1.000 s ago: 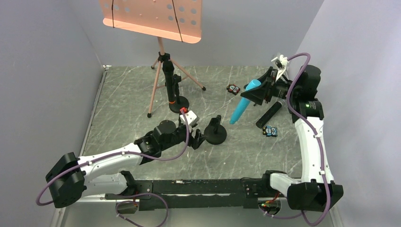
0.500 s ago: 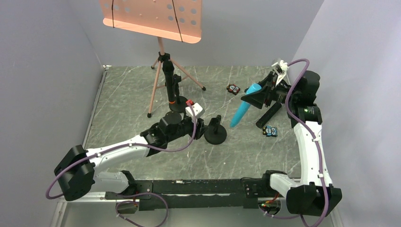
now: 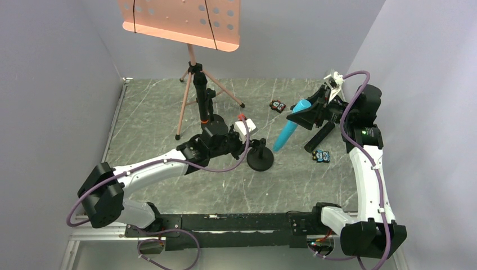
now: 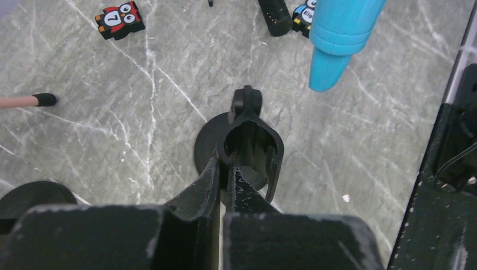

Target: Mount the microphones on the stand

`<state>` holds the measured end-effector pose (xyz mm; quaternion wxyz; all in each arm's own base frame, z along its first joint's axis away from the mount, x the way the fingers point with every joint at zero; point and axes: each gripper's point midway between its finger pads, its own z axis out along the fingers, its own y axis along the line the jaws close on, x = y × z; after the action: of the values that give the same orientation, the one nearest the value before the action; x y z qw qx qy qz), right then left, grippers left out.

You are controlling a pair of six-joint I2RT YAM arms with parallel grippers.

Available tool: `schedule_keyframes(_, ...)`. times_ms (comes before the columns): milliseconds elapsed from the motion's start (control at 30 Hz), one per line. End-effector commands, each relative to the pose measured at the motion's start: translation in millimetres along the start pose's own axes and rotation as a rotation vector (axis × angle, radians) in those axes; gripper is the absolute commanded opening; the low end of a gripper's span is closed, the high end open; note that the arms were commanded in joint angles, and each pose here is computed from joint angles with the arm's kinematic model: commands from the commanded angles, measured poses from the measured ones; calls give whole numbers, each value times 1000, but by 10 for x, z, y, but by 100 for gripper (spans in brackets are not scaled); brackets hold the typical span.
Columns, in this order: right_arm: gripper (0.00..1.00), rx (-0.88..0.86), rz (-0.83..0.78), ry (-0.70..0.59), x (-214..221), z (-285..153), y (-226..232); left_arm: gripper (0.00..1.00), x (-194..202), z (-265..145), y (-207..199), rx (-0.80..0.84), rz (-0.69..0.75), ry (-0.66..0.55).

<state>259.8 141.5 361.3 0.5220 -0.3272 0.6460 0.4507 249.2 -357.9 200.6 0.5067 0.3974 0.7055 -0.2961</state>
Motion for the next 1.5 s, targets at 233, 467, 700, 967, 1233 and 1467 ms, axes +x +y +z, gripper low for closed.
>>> schedule_keyframes(233,14,-33,-81,-23,-202,-29,138,1,-120,-86,100,214,105,62)
schedule_keyframes(467,14,-43,-90,-28,-271,-37,191,14,-185,-30,37,250,48,68)
schedule_keyframes(700,14,-56,-91,-32,-299,-41,230,43,-376,-254,111,162,31,10)
schedule_keyframes(967,14,-76,-90,-37,-318,23,272,92,-499,-770,313,-41,31,-111)
schedule_keyframes(1233,14,-128,-117,-6,-355,250,376,86,-294,-1068,-37,108,234,-303)
schedule_keyframes(1467,14,-181,-120,4,-359,389,456,34,-201,-836,1,141,270,-214)
